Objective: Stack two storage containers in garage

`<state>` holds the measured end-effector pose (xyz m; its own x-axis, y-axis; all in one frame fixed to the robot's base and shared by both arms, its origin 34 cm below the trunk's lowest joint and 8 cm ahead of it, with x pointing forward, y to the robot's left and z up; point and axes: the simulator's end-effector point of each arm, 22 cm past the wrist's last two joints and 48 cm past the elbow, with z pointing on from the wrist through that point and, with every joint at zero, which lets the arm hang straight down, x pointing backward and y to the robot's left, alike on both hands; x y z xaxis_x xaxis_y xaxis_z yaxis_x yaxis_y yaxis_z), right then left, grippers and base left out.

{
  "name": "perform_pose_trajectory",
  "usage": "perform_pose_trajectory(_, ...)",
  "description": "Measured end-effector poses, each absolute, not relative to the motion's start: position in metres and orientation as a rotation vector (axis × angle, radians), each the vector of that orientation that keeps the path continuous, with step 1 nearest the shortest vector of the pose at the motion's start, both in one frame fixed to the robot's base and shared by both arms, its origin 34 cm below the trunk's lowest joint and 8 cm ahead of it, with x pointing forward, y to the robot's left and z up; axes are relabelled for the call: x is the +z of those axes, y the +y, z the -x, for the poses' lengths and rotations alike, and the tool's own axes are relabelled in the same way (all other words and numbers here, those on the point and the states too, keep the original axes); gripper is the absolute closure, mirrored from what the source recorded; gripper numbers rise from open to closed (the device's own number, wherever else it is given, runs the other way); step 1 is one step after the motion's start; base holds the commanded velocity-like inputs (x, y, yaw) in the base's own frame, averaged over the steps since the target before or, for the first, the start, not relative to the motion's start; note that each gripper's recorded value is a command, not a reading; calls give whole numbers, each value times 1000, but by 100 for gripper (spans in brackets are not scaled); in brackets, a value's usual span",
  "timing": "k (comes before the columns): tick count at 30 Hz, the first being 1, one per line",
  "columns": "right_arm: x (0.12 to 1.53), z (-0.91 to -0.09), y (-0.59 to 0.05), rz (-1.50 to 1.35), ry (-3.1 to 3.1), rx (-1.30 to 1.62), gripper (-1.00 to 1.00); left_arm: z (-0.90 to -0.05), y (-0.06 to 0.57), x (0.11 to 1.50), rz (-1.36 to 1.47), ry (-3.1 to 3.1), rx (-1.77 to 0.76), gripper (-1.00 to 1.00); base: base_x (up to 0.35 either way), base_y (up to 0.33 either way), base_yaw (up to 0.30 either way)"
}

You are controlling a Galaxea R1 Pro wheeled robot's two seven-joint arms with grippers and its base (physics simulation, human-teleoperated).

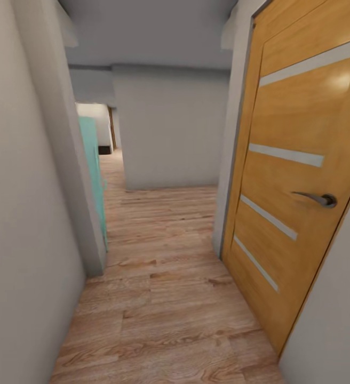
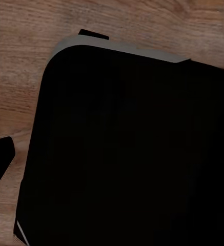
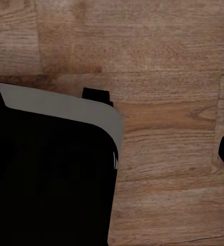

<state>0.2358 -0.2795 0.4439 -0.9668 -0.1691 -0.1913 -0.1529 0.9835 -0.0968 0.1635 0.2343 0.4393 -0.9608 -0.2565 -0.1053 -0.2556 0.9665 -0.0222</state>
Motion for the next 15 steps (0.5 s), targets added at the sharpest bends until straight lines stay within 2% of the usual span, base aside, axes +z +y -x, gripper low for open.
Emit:
perform_pose_trajectory(12,443,-234,-274,209,2939,-113,-100,-164,234,439,393,3008,-12,-100,323,0,0)
perform_pose_trajectory(15,444,-235,-274,204,2936,-114,-100,-164,234,439,393,3008,-13,-100,323,0,122)
